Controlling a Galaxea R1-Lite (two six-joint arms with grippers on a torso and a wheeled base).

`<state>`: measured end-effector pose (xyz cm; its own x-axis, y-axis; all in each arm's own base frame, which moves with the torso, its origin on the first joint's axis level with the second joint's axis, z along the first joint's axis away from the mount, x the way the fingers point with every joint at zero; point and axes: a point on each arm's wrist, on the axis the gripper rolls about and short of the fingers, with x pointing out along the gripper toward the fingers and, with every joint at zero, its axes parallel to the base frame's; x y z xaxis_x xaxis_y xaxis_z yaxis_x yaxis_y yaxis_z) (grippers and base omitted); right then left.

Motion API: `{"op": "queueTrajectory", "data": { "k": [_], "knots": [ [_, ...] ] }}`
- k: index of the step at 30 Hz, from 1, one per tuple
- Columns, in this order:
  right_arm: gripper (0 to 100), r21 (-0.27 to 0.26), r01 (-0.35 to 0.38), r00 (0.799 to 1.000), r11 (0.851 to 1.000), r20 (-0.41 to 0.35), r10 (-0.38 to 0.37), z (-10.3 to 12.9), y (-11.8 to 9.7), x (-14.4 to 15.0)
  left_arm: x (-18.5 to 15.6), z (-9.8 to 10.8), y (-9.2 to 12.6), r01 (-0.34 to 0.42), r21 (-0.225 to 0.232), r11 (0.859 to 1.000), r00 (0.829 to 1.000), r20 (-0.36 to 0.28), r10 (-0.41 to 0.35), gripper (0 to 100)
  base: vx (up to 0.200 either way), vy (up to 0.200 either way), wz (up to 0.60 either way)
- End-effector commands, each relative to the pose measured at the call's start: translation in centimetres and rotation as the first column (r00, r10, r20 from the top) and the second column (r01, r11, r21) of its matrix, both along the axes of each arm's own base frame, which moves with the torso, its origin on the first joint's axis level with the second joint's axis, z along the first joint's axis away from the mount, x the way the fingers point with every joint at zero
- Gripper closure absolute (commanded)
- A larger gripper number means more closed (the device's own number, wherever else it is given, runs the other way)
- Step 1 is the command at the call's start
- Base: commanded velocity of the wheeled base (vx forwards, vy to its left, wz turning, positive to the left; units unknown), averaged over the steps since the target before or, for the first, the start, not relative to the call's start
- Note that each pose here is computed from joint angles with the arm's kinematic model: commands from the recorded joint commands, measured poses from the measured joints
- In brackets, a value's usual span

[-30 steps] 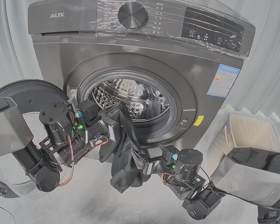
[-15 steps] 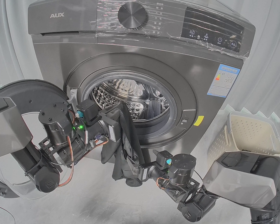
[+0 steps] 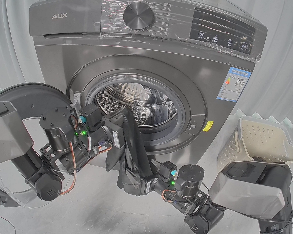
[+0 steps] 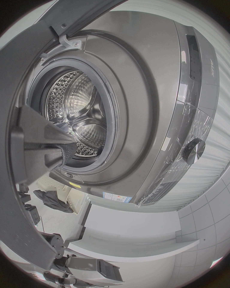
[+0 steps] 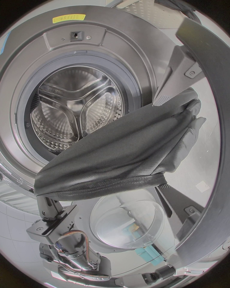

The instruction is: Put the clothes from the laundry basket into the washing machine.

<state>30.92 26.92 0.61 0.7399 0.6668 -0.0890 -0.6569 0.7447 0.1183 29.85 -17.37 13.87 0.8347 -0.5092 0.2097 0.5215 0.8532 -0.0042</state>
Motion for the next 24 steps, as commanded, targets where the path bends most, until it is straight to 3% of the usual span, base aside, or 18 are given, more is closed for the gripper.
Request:
{"op": "queueTrajectory", "data": {
  "k": [1,3,10,24],
  "knots": [
    [0,0.018,-0.001,1.000,1.000,0.017,0.001,1.4,-0.3,-0.3,0.1,-0.2,0.0,-0.001,0.002,1.000,1.000,-0.004,0.001,100,0.000,0.000,0.00],
    [0,0.018,-0.004,1.000,1.000,0.017,0.004,2.0,-0.5,-0.8,0.1,-0.2,0.0,-0.001,0.002,1.000,1.000,-0.004,0.001,100,0.000,0.000,0.00],
    [0,-0.016,-0.035,0.999,0.999,-0.023,0.035,0.9,-0.3,-2.1,0.1,-0.3,0.0,-0.002,0.007,1.000,1.000,-0.004,0.002,100,0.000,0.000,0.00],
    [0,-0.044,-0.051,0.998,0.998,-0.026,0.050,-2.7,1.5,-0.2,0.0,-0.1,0.0,-0.001,0.004,1.000,1.000,0.001,0.001,100,0.000,0.000,0.00]
  ]
}}
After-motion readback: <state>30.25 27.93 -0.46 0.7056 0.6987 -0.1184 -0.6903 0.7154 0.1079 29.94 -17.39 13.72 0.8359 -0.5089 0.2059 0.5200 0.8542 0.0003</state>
